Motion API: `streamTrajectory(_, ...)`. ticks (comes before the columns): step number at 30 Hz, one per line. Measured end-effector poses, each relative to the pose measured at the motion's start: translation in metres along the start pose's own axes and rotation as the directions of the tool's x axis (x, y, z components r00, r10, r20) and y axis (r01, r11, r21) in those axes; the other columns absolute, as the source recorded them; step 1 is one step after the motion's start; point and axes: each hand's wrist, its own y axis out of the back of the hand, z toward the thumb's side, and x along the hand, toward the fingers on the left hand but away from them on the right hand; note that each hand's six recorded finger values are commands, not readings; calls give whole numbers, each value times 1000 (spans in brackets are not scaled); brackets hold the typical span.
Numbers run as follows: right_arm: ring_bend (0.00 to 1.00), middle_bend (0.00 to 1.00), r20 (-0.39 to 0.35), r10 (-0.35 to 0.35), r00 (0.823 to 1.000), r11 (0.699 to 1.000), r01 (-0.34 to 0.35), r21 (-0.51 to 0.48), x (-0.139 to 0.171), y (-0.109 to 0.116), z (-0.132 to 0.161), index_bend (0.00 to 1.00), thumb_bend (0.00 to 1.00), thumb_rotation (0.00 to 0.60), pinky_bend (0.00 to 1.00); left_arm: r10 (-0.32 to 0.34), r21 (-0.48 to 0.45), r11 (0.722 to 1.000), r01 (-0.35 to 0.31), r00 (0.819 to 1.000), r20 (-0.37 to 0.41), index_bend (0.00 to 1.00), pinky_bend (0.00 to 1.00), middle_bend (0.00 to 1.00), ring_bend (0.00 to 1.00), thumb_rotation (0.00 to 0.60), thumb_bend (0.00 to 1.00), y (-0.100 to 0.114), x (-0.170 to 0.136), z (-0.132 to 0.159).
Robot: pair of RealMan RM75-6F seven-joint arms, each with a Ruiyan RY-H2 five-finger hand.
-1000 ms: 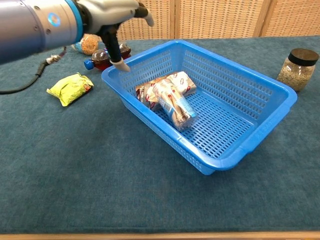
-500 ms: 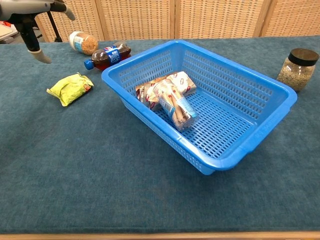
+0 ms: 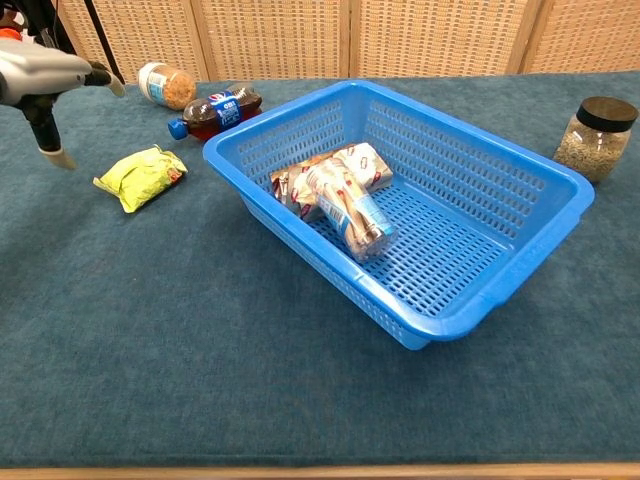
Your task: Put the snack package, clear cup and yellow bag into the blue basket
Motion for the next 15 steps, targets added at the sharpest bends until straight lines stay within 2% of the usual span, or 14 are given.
streamTrajectory(5,0,0,14,1,1000,1000,-1,-1,-1,0,-4,0,206,600,64,-47,13,999,47,998,36,0,118,0,23,600,162,-21,12,19)
streamTrajectory(15,0,0,28,0,1000,1000,0,-2,-2,1,-9,0,206,600,64,-85,51,995,82,995,55,2,118,0,23,600,166,-39,27,43)
